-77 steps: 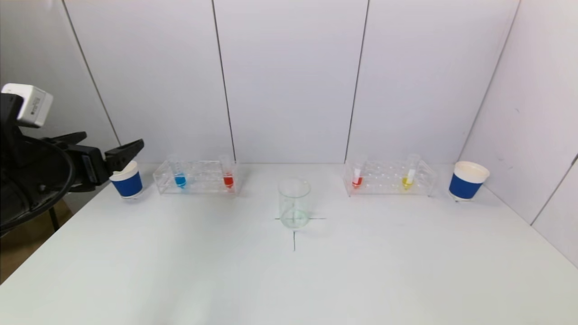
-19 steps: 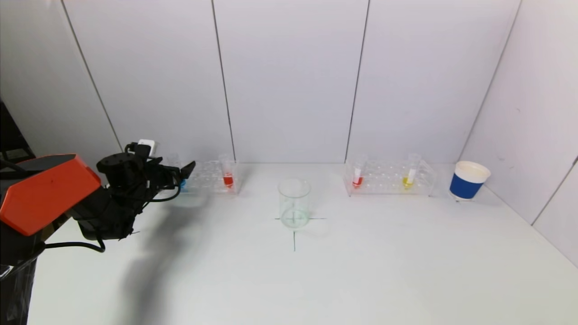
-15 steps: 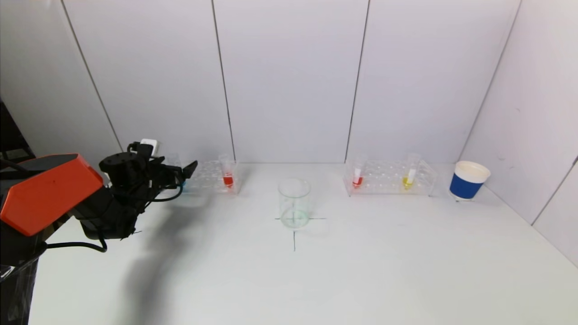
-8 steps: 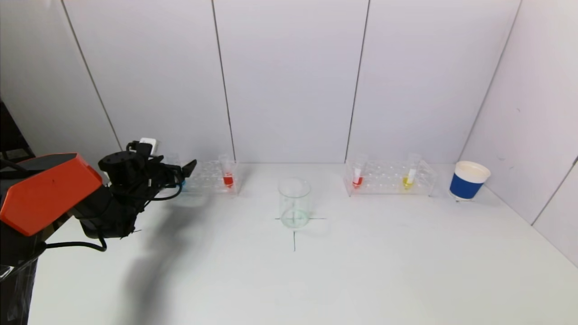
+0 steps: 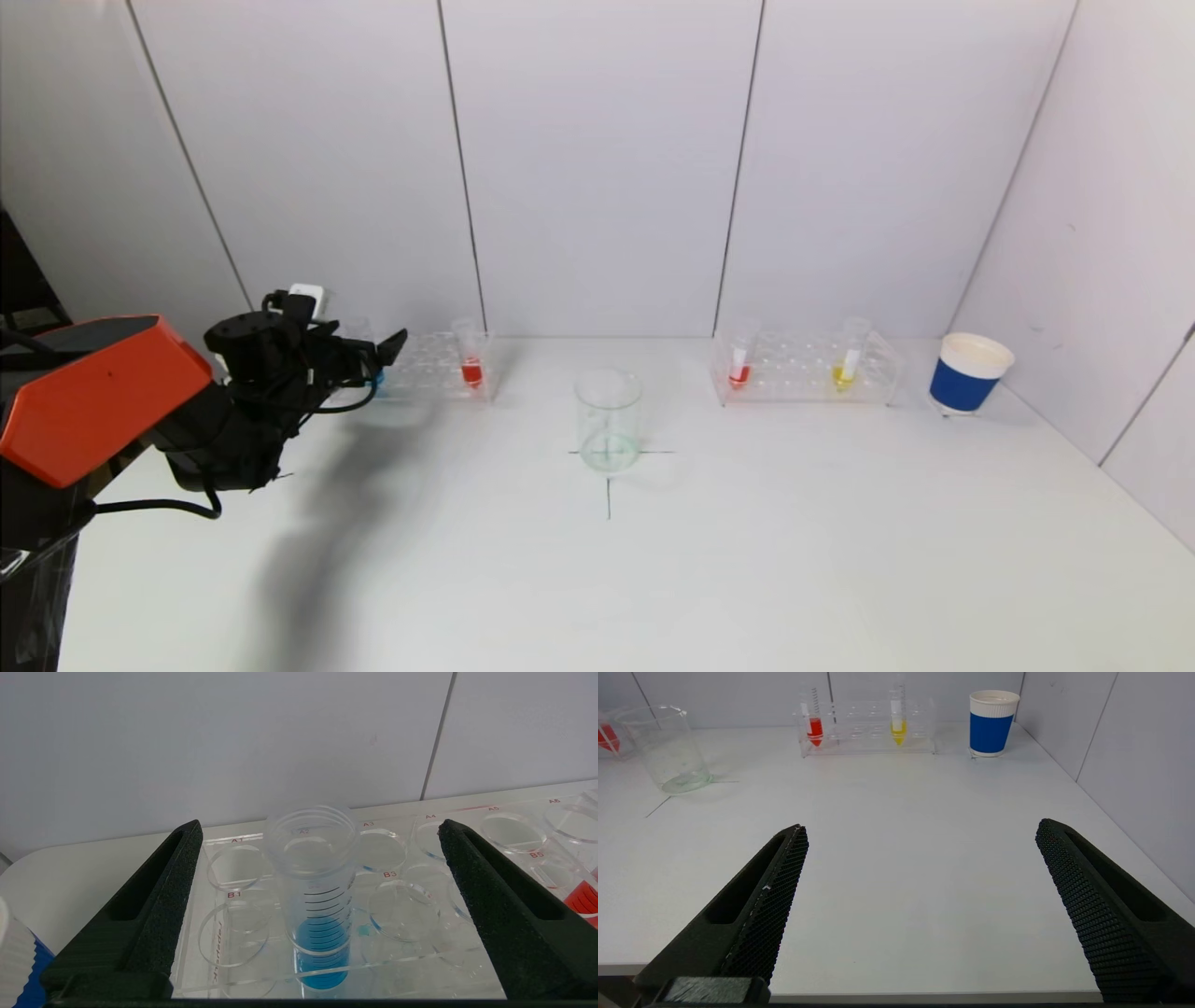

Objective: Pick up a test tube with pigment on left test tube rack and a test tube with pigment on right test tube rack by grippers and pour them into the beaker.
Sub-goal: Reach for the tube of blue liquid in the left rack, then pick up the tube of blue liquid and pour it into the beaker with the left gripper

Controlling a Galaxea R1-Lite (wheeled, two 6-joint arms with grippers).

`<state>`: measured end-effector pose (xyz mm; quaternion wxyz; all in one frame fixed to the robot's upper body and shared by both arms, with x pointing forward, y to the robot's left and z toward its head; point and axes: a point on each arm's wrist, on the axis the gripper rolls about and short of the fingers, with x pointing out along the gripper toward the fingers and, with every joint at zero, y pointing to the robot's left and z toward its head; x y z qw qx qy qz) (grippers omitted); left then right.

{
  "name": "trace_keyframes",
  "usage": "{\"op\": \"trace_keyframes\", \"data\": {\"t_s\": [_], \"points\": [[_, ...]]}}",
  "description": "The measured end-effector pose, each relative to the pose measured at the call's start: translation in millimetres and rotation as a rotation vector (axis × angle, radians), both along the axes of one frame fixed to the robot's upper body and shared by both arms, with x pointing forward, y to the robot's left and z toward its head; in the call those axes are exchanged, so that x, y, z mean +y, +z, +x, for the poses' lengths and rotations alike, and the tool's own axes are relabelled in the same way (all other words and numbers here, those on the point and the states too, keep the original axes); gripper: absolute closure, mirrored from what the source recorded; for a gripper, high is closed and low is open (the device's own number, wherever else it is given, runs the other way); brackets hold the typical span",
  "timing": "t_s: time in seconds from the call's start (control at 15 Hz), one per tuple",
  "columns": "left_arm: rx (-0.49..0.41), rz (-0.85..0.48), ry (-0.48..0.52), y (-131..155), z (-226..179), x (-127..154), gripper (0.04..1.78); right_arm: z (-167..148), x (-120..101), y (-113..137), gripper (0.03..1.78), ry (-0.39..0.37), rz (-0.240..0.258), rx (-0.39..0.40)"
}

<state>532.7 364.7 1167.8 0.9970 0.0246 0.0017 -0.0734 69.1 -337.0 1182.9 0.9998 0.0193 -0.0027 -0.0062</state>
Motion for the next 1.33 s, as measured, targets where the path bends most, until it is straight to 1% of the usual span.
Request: {"op": "trace_keyframes", "data": {"t_s": [0.13,0.27,0.4,0.53,0.6,0.67,0.8,1.33], "points": [[-0.001,0.0,0.001,0.3,0.2,0.3,0.16,0.0,0.0,0.0,0.04,0.0,0.0,0.0],[0.001,0.0,0.0,0.1,0.3,0.2,0.36,0.0,0.0,0.0,0.04,0.0,0.0,0.0],[0.003,0.0,0.001,-0.3,0.5,0.2,0.67,0.0,0.0,0.0,0.04,0.0,0.0,0.0],[0.003,0.0,0.0,-0.2,0.6,0.1,1.06,0.0,0.0,0.0,0.04,0.0,0.0,0.0],[0.002,0.0,0.0,-0.2,0.6,0.0,1.23,0.0,0.0,0.0,0.04,0.0,0.0,0.0],[0.003,-0.001,0.0,-0.2,0.5,0.2,1.34,0.0,0.0,0.0,0.04,0.0,0.0,0.0],[0.003,-0.001,0.0,-0.2,0.5,0.2,1.37,0.0,0.0,0.0,0.04,0.0,0.0,0.0],[0.002,-0.001,0.003,0.5,0.4,0.3,1.37,0.0,0.0,0.0,0.04,0.0,0.0,0.0]]}}
